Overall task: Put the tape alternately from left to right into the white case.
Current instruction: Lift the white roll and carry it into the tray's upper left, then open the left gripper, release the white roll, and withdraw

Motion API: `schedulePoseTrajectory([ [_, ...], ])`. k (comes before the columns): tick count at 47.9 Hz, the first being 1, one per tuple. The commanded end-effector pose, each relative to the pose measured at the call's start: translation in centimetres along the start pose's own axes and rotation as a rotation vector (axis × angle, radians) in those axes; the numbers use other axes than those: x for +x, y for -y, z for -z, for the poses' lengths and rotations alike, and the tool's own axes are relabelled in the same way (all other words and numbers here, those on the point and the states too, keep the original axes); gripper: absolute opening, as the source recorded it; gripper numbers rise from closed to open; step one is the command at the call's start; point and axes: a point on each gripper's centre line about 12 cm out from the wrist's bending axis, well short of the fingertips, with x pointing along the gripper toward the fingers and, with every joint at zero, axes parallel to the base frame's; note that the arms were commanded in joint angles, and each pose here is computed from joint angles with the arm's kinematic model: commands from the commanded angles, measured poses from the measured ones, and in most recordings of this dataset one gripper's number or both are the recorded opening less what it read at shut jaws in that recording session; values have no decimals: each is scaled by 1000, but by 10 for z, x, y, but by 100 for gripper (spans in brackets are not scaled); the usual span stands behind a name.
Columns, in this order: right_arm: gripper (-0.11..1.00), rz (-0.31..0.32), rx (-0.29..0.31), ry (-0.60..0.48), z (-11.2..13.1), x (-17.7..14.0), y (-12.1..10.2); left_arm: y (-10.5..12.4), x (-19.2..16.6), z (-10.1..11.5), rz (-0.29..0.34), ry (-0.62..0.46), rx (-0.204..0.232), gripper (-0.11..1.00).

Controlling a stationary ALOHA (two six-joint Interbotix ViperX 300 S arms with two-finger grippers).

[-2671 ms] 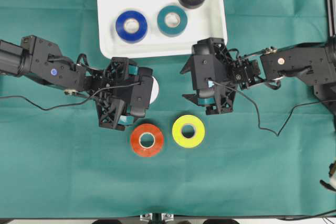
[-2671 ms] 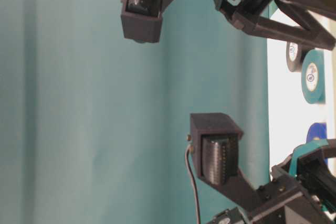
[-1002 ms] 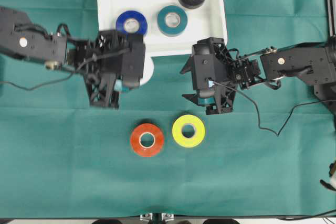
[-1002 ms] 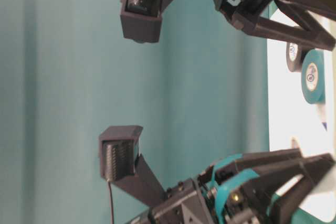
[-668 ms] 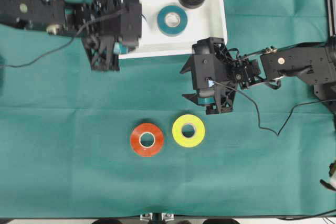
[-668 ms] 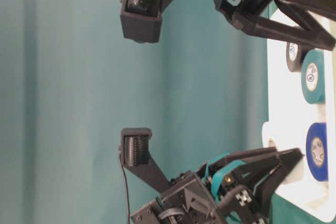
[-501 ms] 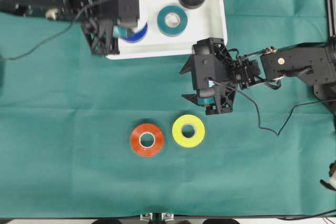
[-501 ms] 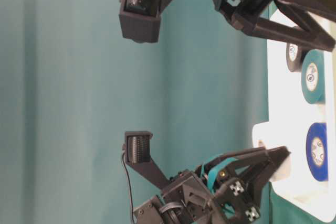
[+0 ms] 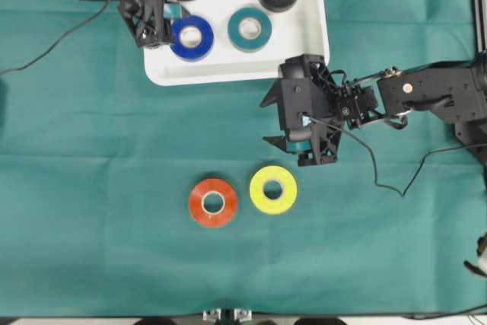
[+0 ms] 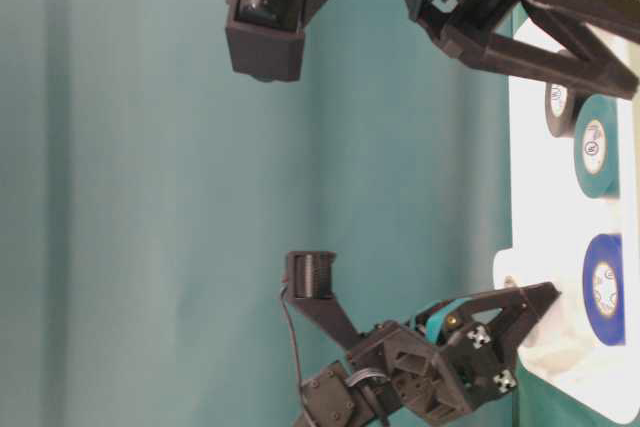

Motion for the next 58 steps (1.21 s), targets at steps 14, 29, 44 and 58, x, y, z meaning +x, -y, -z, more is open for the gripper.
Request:
schedulePoseTrajectory([
  [14,76,-7,-2,39,-10,-7,-2,-7,-1,-8,-19,38,-17,-3],
  [29,76,-8,-1,40,-11,-7,-2,-8,-5,-12,-23,53,-19,11],
  [44,76,-7,-2,39,-10,-7,-2,-2,-13,-9,-15,56,-6,51],
  [58,76,-9,-2,39,-10,-7,-2,5,-17,-6,-4,58,5,50],
])
